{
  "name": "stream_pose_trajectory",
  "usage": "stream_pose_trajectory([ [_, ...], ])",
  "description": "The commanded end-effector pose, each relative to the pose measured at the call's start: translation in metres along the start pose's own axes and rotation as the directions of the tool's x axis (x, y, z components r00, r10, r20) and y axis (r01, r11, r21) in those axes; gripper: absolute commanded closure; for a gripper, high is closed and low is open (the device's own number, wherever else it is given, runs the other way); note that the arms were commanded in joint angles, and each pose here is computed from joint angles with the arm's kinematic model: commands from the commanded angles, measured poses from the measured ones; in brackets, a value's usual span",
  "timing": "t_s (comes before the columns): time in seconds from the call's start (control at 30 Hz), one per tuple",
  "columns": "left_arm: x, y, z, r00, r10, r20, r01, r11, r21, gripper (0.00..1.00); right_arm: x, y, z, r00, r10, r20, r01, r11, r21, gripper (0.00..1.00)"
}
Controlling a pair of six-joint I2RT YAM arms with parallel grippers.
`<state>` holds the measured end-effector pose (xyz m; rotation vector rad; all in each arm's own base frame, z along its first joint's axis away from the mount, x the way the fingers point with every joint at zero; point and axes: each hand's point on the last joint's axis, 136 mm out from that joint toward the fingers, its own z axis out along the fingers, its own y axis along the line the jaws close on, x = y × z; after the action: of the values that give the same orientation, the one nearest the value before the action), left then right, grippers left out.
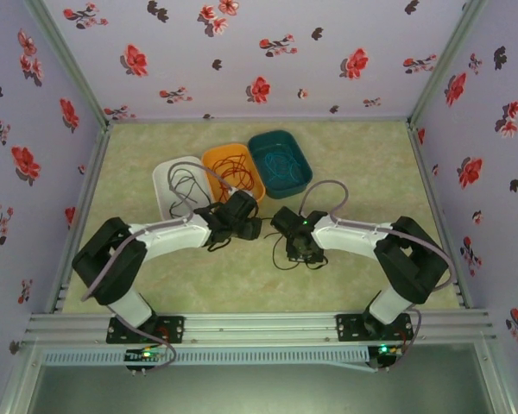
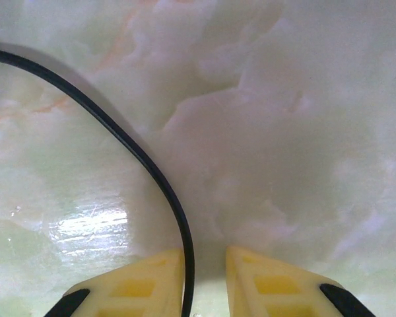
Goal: Untangle the cables
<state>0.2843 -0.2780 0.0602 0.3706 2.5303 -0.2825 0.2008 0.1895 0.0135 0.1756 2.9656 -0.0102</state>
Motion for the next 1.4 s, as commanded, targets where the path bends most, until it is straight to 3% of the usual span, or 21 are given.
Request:
stream_pose_trajectory([
  [0.0, 0.002, -0.016, 0.003, 0.999, 0.023, -0.047, -0.020, 0.998, 0.055, 0.37, 0.007, -0.015, 0.006, 0.999, -0.017, -0.036, 0.020, 0.997, 0.072, 0.76],
  [0.47, 0.014, -0.018, 0.032, 0.987, 0.066, -0.148, -0.062, 0.998, 0.030, 0.63, 0.007, -0.019, 0.002, 1.000, -0.005, -0.027, 0.006, 0.998, 0.068, 0.76],
  [0.53, 0.016, -0.017, 0.034, 0.985, 0.070, -0.160, -0.067, 0.997, 0.025, 0.72, 0.007, -0.021, 0.002, 1.000, 0.000, -0.025, 0.002, 0.998, 0.070, 0.76],
  [0.67, 0.020, -0.012, 0.032, 0.981, 0.075, -0.176, -0.074, 0.997, 0.012, 1.00, 0.007, -0.027, 0.003, 1.000, 0.011, -0.027, -0.009, 0.997, 0.081, 0.76],
  [0.83, 0.011, 0.000, 0.009, 0.988, 0.075, -0.133, -0.080, 0.996, -0.037, 1.00, 0.005, -0.040, 0.003, 0.999, 0.044, -0.014, -0.042, 0.994, 0.104, 0.76],
  [1.07, -0.020, 0.031, -0.051, 0.997, 0.066, 0.050, -0.058, 0.988, -0.145, 1.00, 0.004, -0.058, 0.003, 0.996, 0.085, 0.000, -0.084, 0.987, 0.134, 0.76],
  [1.37, -0.059, 0.067, -0.140, 0.951, 0.080, 0.299, -0.006, 0.971, -0.241, 1.00, 0.000, -0.076, -0.001, 0.992, 0.122, 0.035, -0.126, 0.979, 0.162, 0.76],
])
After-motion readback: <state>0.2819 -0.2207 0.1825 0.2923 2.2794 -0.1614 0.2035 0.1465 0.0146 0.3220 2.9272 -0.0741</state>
